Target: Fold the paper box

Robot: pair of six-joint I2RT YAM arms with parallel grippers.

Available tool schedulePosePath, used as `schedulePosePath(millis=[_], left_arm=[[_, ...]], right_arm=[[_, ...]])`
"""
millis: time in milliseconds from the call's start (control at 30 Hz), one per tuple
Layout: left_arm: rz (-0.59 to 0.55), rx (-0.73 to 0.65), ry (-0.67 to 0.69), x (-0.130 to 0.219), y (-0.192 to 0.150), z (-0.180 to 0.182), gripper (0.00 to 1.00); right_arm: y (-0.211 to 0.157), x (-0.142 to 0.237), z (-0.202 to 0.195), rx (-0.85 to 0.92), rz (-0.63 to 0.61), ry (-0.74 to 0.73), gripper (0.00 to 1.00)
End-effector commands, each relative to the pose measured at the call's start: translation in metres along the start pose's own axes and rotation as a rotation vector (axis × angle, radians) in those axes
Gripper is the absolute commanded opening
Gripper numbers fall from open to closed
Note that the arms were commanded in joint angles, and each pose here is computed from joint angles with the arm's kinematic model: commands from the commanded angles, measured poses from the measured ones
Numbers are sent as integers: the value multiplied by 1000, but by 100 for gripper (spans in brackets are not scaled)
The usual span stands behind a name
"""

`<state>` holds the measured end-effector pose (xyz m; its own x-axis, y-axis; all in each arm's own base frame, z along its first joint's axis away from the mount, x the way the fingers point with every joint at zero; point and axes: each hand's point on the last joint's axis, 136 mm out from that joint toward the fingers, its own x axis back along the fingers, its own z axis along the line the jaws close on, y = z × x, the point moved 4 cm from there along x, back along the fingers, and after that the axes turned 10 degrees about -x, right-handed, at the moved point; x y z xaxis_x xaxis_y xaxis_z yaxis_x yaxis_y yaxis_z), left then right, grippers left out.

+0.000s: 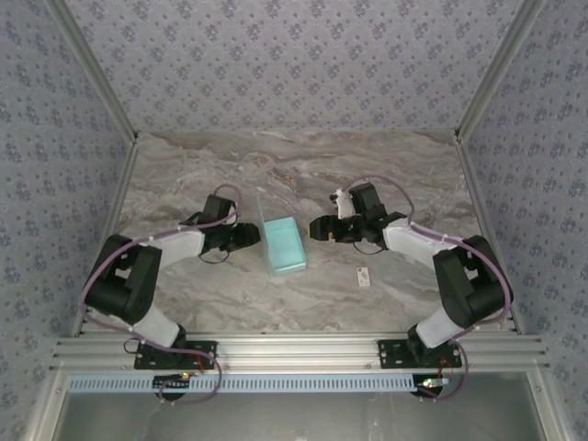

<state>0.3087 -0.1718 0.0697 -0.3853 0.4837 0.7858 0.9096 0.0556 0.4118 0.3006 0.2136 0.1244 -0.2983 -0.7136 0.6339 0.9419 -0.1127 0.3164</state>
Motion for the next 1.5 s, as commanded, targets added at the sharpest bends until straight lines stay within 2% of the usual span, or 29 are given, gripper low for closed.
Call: schedulePosePath(millis=[0,233,367,533,900,1200,1467], left_arm=[[-48,-42,-91,-9,30,-30,48],[-33,-99,-131,-31,68,-53,48],[-70,-148,-75,-21,88,-54,48],[-119,-156,-4,0,99,-39,49],[-166,-128,22,29,87,-18,50],[-179,-133,27,37,85,-14,50],[-179,-137,31,38,83,-13,49]], right_arm=[[6,17,-14,4,-56,-89,69],[16,35,-28,138,-127,-265,69],[11,25,-25,224,-91,-260,65],[6,2,-14,349,-21,-252,62],[28,-40,-7,527,134,-260,51],[33,-54,-3,515,205,-138,39],[34,-60,-10,494,237,-115,30]])
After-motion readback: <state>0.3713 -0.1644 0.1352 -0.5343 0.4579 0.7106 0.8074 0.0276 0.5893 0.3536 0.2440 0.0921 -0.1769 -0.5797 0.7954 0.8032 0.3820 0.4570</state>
